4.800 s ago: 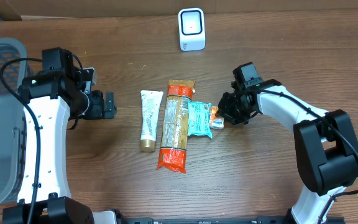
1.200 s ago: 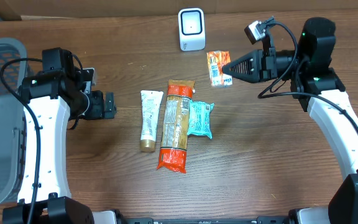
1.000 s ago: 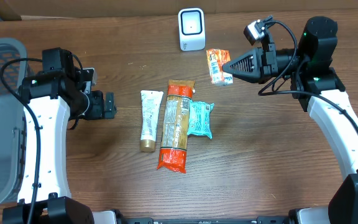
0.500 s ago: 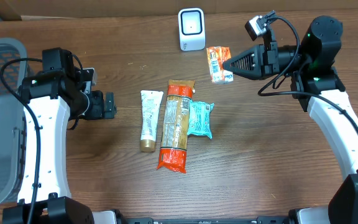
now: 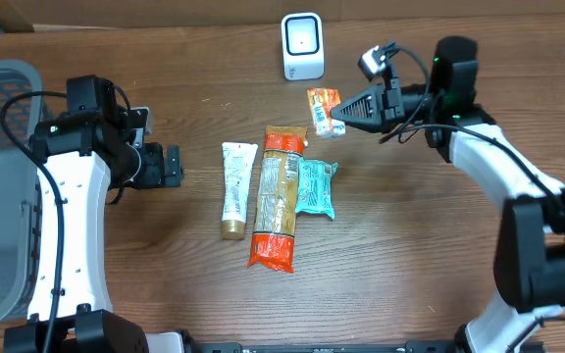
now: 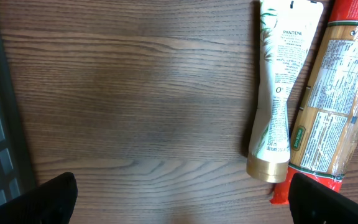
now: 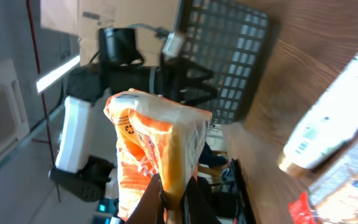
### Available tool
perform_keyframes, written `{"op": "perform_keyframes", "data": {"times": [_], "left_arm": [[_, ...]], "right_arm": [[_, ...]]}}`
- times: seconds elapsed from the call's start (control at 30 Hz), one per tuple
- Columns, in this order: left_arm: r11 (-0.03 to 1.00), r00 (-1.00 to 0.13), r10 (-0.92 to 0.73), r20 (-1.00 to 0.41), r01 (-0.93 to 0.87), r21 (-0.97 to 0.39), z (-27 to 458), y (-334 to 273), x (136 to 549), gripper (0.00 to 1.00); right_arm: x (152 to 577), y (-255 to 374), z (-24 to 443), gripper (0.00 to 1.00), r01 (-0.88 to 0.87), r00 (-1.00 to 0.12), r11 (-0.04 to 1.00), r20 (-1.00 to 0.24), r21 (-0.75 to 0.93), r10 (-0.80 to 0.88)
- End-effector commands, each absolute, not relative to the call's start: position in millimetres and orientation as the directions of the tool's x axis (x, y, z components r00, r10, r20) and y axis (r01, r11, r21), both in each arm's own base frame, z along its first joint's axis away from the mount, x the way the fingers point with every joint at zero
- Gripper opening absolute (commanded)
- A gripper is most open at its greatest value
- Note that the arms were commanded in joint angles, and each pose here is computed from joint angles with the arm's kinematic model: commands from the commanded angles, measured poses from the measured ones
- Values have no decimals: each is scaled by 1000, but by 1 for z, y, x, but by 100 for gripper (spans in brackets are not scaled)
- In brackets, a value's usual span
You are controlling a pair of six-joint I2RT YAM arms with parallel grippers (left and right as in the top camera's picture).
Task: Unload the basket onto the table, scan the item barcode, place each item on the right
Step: 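Carry the orange box up toward the scanner with the right gripper, then hold the orange box in front of the white scanner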
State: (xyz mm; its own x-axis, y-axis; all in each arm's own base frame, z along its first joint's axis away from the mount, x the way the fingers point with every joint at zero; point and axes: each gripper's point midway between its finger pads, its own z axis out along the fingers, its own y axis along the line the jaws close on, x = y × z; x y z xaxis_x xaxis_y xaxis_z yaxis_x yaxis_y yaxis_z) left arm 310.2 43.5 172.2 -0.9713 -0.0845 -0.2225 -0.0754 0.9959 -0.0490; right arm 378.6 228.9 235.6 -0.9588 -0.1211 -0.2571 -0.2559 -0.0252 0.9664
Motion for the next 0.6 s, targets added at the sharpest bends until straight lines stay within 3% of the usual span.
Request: {"op": "perform_keyframes", "data": {"times": [0.0,0.17,0.4,0.57], "left_arm": [[997,-973,-64,-220,-55,-45,171,43,310,99],[997,-973,-64,-220,-55,-45,171,43,310,99],[997,-973,-64,-220,-55,-45,171,43,310,100],[997,-973,-64,-220,-55,-45,171,43,310,100]], "right_arm": [[385,229,235,4,-324,-940,-26,-325,946,-108],[404,226,220,4,-338,-941,45,-337,940,-21],[428,211,150,4,-197,-955,364,-262,910,139],[427,201,147,4,-172,-958,483,-260,859,122]]}}
